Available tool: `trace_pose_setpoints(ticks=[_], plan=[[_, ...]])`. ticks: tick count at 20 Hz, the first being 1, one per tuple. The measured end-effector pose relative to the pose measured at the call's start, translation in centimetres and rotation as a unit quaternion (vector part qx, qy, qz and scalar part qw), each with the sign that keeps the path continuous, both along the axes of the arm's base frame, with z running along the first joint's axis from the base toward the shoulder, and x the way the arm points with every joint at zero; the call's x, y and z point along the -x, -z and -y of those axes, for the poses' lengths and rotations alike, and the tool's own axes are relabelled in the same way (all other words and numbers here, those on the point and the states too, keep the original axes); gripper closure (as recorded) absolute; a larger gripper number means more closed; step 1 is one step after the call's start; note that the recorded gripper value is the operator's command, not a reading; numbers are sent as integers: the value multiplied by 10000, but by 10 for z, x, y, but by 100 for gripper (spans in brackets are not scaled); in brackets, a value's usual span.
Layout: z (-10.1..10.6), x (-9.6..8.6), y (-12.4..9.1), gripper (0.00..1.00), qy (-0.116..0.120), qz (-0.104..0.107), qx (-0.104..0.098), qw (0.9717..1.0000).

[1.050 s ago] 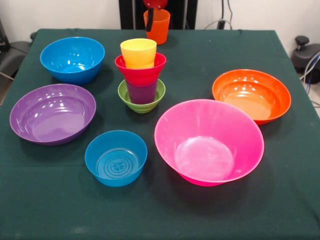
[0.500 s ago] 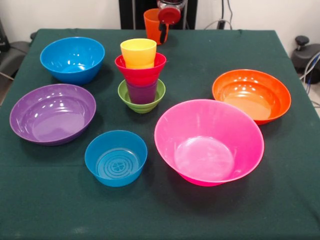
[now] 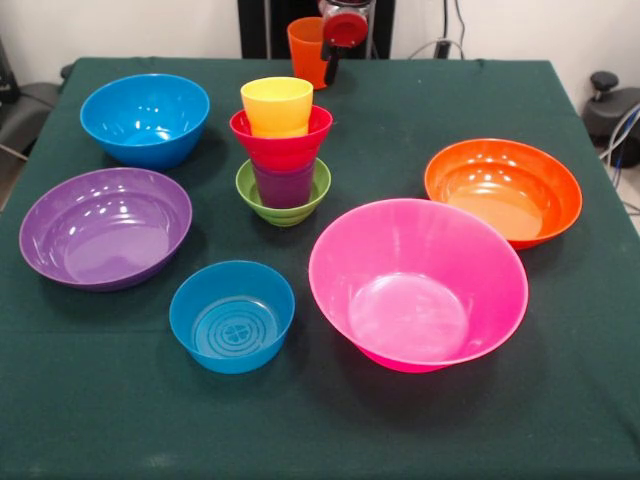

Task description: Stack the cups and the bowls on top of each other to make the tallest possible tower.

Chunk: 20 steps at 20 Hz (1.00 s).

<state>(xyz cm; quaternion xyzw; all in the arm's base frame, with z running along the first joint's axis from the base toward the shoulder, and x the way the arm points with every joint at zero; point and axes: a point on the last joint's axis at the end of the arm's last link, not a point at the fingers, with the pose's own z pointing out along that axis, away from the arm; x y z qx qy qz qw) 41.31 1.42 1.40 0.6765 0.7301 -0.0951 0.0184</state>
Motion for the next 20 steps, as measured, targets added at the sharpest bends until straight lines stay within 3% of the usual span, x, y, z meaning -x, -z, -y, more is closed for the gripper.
trace_pose_setpoints(ticks=[9, 15, 20], plan=[[6, -2, -7, 0, -97, 75, -10, 9999], [17, -11, -16, 0, -23, 222, -33, 9997], [22, -27, -40, 0, 36, 450, -25, 9990]])
